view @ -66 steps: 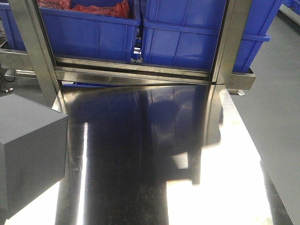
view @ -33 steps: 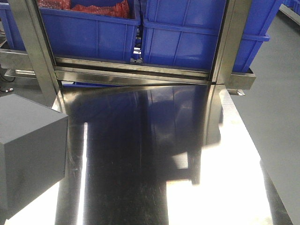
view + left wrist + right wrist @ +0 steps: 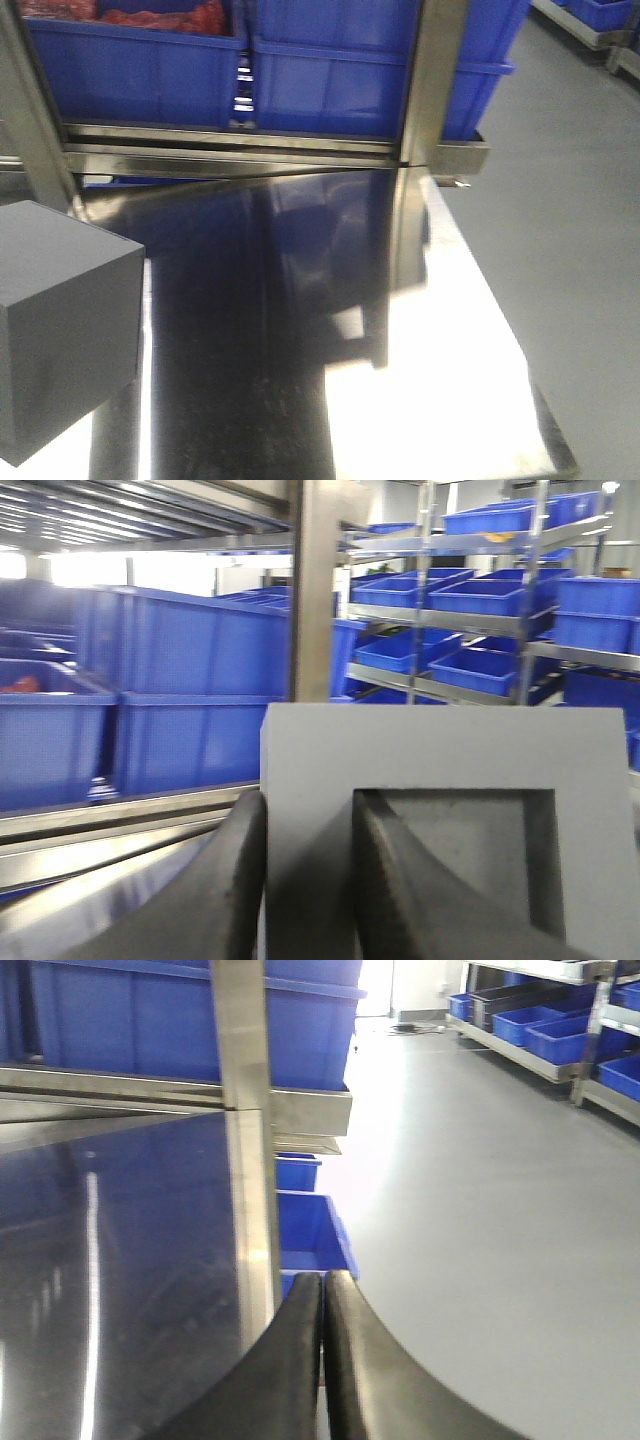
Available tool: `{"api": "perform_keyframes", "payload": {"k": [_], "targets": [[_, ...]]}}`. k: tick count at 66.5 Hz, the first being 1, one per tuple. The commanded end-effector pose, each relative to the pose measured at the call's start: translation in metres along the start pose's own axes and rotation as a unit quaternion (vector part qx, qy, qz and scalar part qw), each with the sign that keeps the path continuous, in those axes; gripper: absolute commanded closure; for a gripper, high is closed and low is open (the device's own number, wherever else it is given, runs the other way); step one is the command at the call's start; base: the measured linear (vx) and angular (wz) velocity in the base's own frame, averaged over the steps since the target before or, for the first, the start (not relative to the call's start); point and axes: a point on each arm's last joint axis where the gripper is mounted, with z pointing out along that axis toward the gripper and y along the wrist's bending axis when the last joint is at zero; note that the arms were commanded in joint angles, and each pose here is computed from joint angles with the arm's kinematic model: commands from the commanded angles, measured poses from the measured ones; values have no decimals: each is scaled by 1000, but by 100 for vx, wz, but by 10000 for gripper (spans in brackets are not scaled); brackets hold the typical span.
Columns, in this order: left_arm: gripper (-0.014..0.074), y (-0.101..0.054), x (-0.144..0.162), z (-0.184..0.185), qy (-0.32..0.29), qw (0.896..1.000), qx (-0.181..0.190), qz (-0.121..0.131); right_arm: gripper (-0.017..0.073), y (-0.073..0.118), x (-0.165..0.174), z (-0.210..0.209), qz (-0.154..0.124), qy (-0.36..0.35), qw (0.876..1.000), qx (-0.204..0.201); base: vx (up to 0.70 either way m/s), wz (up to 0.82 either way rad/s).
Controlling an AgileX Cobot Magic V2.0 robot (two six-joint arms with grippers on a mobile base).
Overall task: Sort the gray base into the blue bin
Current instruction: 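Drive the base away from the table carrying the gray block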
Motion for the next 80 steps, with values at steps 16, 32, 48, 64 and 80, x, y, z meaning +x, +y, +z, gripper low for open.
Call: {"api": "perform_keyframes", "payload": {"k": [16, 32, 48, 64, 80], "targets": [[592, -1, -18, -1, -61, 998, 0, -12, 564, 0, -5, 1, -9, -26, 1000, 2, -10, -57], [592, -1, -18, -1, -61, 998, 0, -12, 564, 0, -5, 1, -9, -26, 1000, 2, -12, -78], [592, -1, -18, -1, -61, 998, 0, -12, 564, 0, -5, 1, -9, -26, 1000, 2, -10, -74], [592, -1, -18, -1, -61, 998, 0, -12, 564, 0, -5, 1, -9, -26, 1000, 2, -4, -63], [592, -1, -18, -1, -61, 998, 0, -12, 564, 0, -5, 1, -9, -26, 1000, 2, 0, -57]]}}
